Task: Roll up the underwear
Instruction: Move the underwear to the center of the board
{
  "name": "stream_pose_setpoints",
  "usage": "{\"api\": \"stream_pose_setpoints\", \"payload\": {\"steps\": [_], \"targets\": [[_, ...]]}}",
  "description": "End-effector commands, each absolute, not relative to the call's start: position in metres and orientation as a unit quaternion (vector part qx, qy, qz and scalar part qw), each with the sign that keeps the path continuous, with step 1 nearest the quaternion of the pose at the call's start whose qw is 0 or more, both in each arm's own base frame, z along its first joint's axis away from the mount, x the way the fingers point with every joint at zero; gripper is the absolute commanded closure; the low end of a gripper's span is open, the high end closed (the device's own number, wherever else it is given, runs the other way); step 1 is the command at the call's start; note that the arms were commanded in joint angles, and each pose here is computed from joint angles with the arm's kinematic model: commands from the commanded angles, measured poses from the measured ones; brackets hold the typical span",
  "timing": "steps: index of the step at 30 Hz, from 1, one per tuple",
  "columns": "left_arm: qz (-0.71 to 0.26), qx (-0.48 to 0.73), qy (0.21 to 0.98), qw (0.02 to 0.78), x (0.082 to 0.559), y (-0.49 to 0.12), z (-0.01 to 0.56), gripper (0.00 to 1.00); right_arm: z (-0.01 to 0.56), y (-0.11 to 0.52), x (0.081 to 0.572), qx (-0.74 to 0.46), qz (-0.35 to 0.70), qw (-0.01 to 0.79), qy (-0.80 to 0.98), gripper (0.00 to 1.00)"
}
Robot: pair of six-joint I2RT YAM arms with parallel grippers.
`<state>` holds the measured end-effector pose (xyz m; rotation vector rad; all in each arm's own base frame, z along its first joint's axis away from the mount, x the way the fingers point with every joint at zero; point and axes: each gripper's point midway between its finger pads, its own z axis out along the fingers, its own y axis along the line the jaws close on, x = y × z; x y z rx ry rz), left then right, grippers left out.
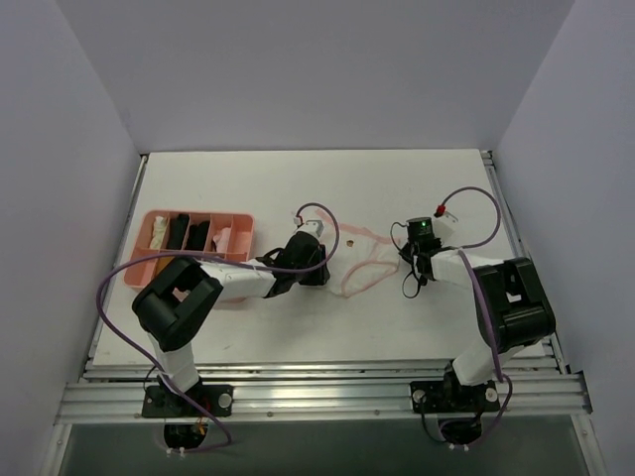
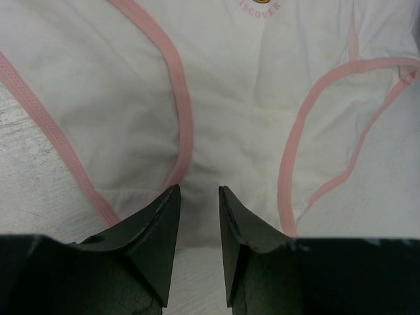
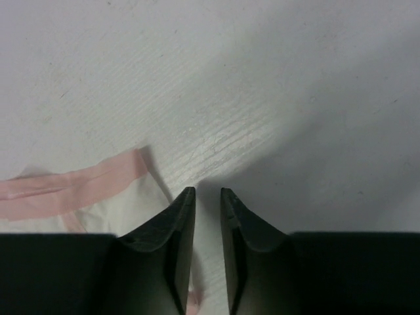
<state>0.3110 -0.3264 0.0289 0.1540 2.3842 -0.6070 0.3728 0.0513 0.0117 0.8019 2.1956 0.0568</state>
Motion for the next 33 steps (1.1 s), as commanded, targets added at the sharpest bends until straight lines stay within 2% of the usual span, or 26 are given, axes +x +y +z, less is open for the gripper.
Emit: {"api": "stream_pose_setpoints", "payload": {"steps": [1,2,4,7,12,15,19,22,27,33], "targets": [[-0.235,0.058,0.906,0.346,0.313,-0.324,0.034,0.6,0.02,0.057,0.364,0.276,0.036,0.383,0.881,0.78],[-0.234,0.058,0.907,0.346,0.313,-0.324,0.034,0.6,0.028,0.06,0.368,0.27,0.046,0.39,0.879,0.71],[-0.235,0.06,0.907,0.343,0.313,-0.326,0.033,0.6,0.042,0.067,0.377,0.258,0.065,0.406,0.874,0.66],[-0.236,0.059,0.908,0.34,0.313,-0.327,0.03,0.6,0.04,0.075,0.381,0.246,0.08,0.398,0.88,0.64],[-0.238,0.056,0.909,0.339,0.312,-0.326,0.028,0.6,0.018,0.079,0.39,0.233,0.069,0.375,0.895,0.64],[-0.233,0.054,0.91,0.339,0.311,-0.323,0.027,0.6,0.0,0.074,0.387,0.236,0.05,0.356,0.903,0.67],[-0.223,0.053,0.912,0.34,0.31,-0.319,0.025,0.6,-0.012,0.055,0.381,0.26,0.009,0.342,0.903,0.81],[-0.212,0.051,0.916,0.338,0.31,-0.314,0.023,0.6,-0.008,0.04,0.375,0.282,-0.006,0.344,0.895,0.86],[-0.205,0.048,0.914,0.346,0.314,-0.311,0.024,0.59,-0.002,0.033,0.356,0.309,-0.003,0.347,0.885,0.89],[-0.254,0.086,0.885,0.381,0.314,-0.332,0.068,0.55,0.005,0.04,0.353,0.306,0.02,0.358,0.882,1.0]]}}
